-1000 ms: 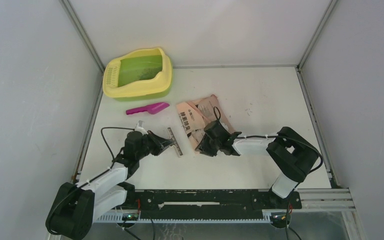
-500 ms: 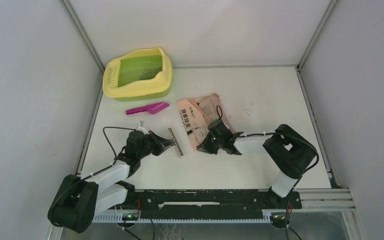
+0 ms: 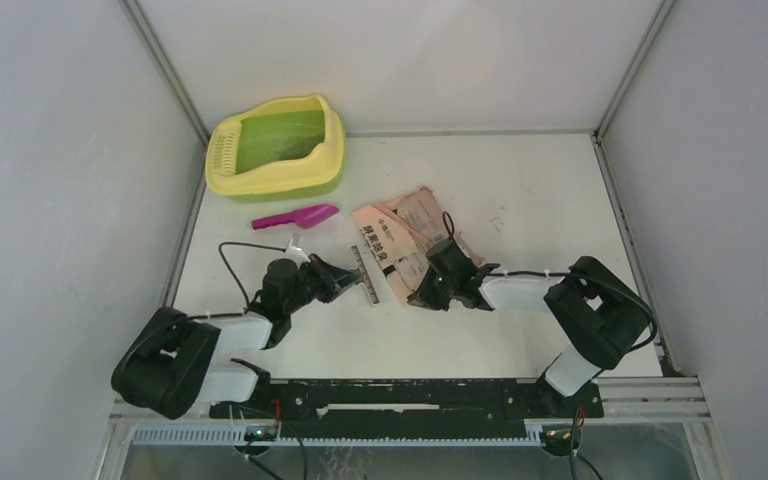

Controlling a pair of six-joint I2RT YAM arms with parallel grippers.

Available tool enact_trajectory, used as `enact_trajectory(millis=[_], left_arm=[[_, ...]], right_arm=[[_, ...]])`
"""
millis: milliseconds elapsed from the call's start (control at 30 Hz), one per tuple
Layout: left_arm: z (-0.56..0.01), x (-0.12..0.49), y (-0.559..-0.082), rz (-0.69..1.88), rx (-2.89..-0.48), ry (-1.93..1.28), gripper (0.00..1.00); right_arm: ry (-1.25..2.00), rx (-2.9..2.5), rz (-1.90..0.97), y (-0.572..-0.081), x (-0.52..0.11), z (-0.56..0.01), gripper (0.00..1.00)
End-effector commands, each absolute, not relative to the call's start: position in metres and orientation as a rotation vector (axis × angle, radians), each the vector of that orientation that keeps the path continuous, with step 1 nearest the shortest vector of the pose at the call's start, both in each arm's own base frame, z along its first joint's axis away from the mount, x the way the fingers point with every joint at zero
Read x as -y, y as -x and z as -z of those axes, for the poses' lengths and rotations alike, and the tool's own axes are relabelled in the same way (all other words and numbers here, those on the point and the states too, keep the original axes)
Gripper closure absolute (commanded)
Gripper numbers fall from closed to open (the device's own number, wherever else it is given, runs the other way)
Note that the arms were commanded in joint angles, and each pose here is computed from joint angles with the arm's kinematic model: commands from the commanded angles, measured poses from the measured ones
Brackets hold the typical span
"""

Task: Fill the litter box with clean litter
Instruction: Clamp the cat litter bag at the center of the board.

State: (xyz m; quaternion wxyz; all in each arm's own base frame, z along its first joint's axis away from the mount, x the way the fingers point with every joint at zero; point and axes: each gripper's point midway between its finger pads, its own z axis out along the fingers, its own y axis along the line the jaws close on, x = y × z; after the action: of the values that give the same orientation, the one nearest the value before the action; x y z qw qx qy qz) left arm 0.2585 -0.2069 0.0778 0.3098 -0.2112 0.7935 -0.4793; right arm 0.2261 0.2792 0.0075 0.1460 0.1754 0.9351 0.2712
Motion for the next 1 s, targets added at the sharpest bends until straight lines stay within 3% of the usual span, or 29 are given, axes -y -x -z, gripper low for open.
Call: enact_trajectory(millis=[0, 433, 967], left_arm=[[-0.100, 0.222, -0.267, 1.359, -1.968, 0.505, 0.98], [-0.056, 0.243, -0.270, 1.440, -1.971, 0.631, 1.00], [-0.055, 0.255, -0.273, 1.412, -1.944, 0.673, 1.00]], right_arm=[[-0.468, -2.795, -0.569, -0.204, -0.245, 0.013, 0.91], [-0.435, -2.747, -0.656, -0.210, -0.254, -0.014, 0.92], [-0.382, -2.705, -0.728, -0.214, -0.270, -0.042, 0.93]])
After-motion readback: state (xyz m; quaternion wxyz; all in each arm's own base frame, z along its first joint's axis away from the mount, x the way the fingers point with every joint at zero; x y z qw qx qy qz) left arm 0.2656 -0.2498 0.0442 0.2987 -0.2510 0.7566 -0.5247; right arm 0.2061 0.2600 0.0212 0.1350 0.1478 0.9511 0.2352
